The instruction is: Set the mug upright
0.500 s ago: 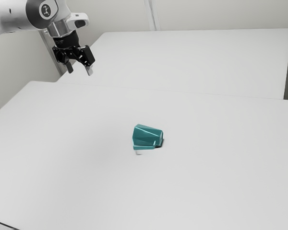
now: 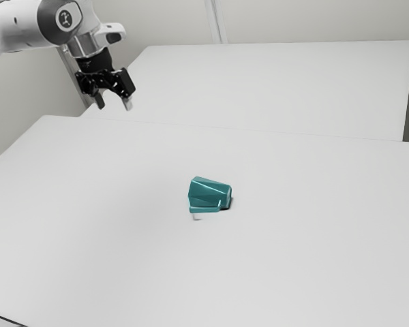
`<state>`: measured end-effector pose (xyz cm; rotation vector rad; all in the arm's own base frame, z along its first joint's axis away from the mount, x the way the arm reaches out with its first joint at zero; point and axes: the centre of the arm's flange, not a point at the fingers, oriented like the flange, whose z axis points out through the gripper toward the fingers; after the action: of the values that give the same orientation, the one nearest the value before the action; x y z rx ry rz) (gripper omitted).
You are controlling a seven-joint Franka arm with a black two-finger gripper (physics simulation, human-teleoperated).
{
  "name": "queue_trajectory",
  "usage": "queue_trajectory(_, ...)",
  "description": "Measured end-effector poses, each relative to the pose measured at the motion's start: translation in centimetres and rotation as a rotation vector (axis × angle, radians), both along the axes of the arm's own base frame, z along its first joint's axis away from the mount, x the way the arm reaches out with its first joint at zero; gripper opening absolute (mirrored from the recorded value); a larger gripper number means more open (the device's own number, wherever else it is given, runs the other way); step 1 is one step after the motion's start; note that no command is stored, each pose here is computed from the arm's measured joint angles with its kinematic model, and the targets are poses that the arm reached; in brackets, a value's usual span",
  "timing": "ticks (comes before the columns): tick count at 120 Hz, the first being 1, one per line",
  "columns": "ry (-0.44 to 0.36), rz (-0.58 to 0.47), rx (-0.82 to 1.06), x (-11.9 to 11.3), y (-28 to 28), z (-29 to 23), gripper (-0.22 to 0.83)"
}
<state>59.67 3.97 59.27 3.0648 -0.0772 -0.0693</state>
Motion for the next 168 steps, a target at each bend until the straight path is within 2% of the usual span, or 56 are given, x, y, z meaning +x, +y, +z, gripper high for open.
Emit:
queue_trajectory(20,0.053,0.115,-0.257,-0.7,3.6,-5.2,0.62)
queue_trajectory(44,0.003,0.133,-0.477,-0.5,2.5,-11.1,0.61)
queue_trajectory(67,-0.05,0.142,-0.6,-0.6,2.7,-16.1,0.61)
queue_trajectory(89,-0.063,0.108,-0.662,-1.9,2.6,-20.1,0.62)
queue_trajectory(112,-0.087,0.059,-0.727,-1.1,1.5,-24.1,0.62)
queue_trajectory(145,-0.138,-0.01,-0.754,-0.2,-1.7,-26.0,0.61)
queue_trajectory(168,-0.127,0.036,-0.769,-0.7,-2.4,-28.5,0.62)
